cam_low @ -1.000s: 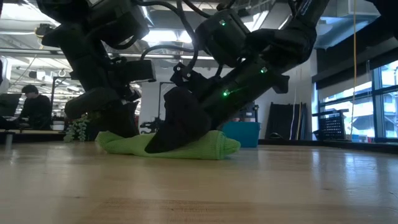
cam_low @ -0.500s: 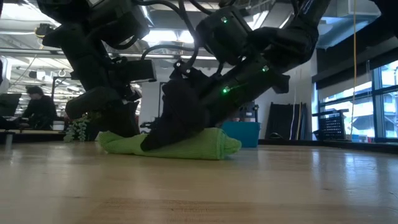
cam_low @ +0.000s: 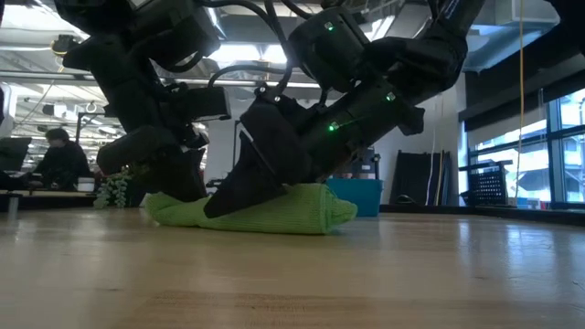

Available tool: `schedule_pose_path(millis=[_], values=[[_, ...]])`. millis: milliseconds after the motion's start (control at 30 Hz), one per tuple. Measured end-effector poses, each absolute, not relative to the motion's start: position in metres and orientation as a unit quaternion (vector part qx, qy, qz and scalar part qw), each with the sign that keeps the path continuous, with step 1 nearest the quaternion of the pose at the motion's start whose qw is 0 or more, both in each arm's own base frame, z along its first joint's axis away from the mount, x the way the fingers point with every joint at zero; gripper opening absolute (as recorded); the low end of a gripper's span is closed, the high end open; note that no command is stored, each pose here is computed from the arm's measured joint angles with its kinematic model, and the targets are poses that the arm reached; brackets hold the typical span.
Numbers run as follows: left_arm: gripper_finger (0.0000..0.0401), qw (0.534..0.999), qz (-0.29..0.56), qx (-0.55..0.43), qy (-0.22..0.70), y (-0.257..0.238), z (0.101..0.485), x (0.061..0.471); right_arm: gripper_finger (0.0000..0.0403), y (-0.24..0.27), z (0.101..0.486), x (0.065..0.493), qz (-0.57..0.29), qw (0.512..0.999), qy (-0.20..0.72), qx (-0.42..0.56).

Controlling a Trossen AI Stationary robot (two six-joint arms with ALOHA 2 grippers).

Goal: Roll microfiber towels into tight, uniform cylinder then place into a basket
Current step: Roll the green microfiber cloth

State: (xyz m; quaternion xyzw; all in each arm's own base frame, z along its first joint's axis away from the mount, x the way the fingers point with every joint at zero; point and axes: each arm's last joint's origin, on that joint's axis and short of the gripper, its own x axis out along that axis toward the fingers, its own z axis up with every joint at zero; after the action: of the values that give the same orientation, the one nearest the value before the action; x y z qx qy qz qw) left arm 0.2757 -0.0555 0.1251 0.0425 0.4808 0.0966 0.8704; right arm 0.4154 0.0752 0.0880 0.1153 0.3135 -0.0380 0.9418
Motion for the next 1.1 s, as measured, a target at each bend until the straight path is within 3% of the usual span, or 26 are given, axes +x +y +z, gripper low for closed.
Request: schedule_pose_path(millis=[700,867,1100], values=[[0.0,0.871,0.097,0.043,0.479,-0.0556,0.1253,0.2759,0.0392,0.0751,0.084,0.4126,-0.053,0.937,0.333,0.091],[0.0,0.871,0.097,0.043,0.479,-0.0556,0.1253,0.276,0.0352,0.0742,0.0833,0.4119,-0.067,0.936,0.335,0.085],[0.0,0.871,0.097,0.043,0.479,-0.0556,0.1253,0.276,0.0255,0.0728,0.0823,0.4114,-0.078,0.935,0.335,0.084]])
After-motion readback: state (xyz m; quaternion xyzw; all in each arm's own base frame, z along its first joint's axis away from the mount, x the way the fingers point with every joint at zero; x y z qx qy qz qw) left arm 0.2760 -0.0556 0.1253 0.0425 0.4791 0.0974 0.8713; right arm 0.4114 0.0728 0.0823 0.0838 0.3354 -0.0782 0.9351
